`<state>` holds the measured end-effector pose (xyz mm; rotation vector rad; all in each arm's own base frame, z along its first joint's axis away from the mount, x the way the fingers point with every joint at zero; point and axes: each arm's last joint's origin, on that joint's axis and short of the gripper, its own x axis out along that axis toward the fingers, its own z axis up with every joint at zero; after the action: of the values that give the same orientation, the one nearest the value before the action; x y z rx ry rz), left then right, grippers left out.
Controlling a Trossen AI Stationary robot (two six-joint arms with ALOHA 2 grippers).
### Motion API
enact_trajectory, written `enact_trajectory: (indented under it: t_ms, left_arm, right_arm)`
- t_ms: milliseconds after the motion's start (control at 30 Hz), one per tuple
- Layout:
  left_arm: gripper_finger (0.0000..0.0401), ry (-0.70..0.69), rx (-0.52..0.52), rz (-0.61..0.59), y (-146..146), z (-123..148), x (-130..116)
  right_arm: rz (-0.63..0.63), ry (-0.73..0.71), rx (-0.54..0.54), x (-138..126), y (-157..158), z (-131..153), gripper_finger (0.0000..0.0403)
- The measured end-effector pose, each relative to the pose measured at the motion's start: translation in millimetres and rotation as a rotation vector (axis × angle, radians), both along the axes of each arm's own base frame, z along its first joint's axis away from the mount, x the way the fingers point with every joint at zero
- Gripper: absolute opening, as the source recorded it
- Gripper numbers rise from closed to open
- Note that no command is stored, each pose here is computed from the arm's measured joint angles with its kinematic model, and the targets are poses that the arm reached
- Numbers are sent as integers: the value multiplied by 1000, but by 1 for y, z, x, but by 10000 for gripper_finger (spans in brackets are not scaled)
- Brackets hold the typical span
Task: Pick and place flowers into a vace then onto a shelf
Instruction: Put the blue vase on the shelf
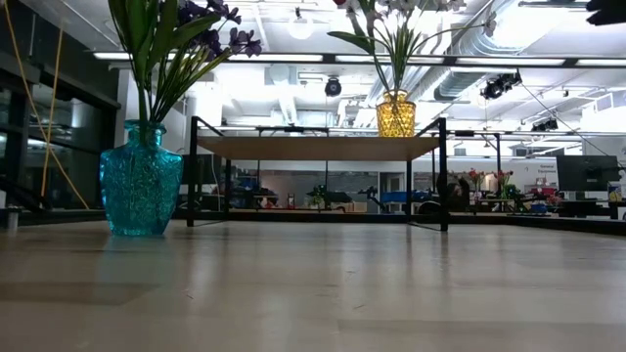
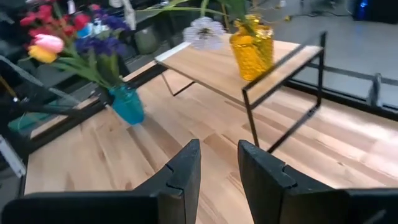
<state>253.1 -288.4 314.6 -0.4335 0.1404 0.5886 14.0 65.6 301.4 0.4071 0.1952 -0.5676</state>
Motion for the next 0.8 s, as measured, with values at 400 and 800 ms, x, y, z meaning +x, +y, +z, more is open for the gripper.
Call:
enact_trajectory:
  t_ms: [400, 800]
  left_arm:
    - [85, 47, 33, -21, 0, -1, 0]
    - [259, 180, 143, -149, -8, 0, 5]
  right_arm:
    - [-61, 15, 15, -1, -1, -1, 99]
    - [-60, 15, 14, -1, -1, -1, 99]
